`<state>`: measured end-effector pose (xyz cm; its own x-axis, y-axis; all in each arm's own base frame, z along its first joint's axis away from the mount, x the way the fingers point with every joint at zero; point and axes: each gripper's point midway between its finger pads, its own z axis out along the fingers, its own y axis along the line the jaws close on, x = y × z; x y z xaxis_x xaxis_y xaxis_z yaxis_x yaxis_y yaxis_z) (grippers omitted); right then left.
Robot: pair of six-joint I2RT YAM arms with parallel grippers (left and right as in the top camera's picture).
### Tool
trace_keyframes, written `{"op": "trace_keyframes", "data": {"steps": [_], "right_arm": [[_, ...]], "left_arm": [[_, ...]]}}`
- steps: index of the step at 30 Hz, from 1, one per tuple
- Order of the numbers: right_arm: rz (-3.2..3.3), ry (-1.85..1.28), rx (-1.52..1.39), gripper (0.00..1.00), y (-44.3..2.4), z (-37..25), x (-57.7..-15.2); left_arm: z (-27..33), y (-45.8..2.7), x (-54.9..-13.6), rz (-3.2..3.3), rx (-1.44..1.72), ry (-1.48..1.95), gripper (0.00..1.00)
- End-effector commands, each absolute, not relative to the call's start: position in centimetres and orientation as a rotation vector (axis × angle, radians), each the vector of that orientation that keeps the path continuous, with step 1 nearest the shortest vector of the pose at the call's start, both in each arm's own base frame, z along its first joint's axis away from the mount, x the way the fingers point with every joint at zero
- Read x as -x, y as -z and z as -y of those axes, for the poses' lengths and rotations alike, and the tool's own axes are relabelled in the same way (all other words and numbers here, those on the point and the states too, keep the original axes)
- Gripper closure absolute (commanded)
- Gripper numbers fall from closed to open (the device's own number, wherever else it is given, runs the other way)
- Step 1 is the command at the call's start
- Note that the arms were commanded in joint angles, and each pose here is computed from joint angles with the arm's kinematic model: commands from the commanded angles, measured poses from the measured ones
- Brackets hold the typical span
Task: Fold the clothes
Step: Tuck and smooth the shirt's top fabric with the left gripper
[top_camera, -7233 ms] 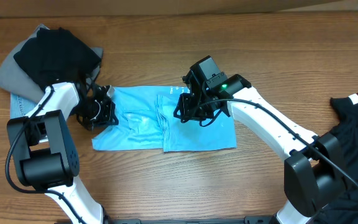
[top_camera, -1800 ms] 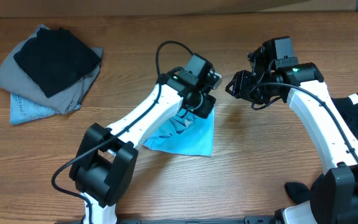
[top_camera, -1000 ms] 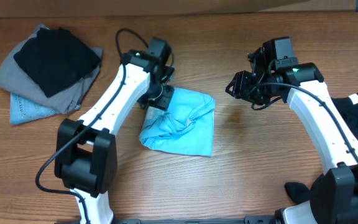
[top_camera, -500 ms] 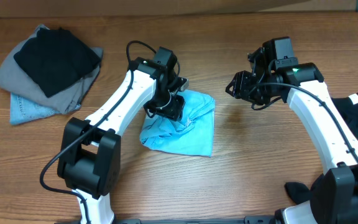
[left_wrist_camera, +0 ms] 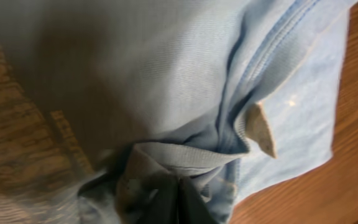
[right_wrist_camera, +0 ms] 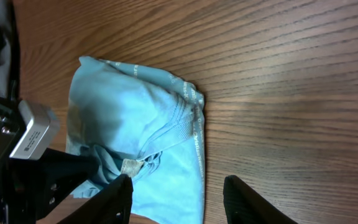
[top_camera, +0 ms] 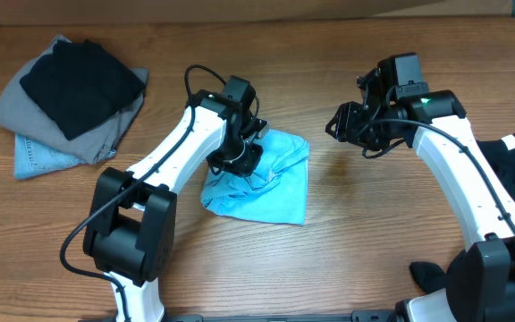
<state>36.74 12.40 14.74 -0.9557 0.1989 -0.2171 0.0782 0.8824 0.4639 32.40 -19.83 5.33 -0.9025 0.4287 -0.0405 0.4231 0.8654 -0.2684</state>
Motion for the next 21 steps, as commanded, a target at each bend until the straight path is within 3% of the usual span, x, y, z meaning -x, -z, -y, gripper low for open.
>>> {"op": "trace_keyframes", "data": {"steps": [1, 6, 10, 15, 21], "right_arm": [[-2.774, -0.665, -0.194, 0.5, -15.3, -12.3, -36.6], [-2.772, -0.665, -0.194, 0.5, -15.3, -12.3, -36.7], [-2.777, -0.665, -0.195, 0.5, -15.3, -12.3, -36.6], [-2.779, -0.664, -0.196, 0.49, -15.2, -12.3, -36.5], [-2.775, -0.66, -0.196, 0.49, -15.3, -12.2, -36.6]], "left_arm": [[22.7, -6.2, -30.8, 2.936, 0.684, -0.645, 0.96], [26.3, -7.8, -28.8, 2.817, 0.719, -0.888, 0.96], [24.7, -6.3, -29.0, 2.91, 0.631, -0.61, 0.96], [21.9, -6.2, -31.2, 3.024, 0.578, -0.402, 0.8], [18.9, -7.8, -34.9, 3.154, 0.478, -0.286, 0.74]]}}
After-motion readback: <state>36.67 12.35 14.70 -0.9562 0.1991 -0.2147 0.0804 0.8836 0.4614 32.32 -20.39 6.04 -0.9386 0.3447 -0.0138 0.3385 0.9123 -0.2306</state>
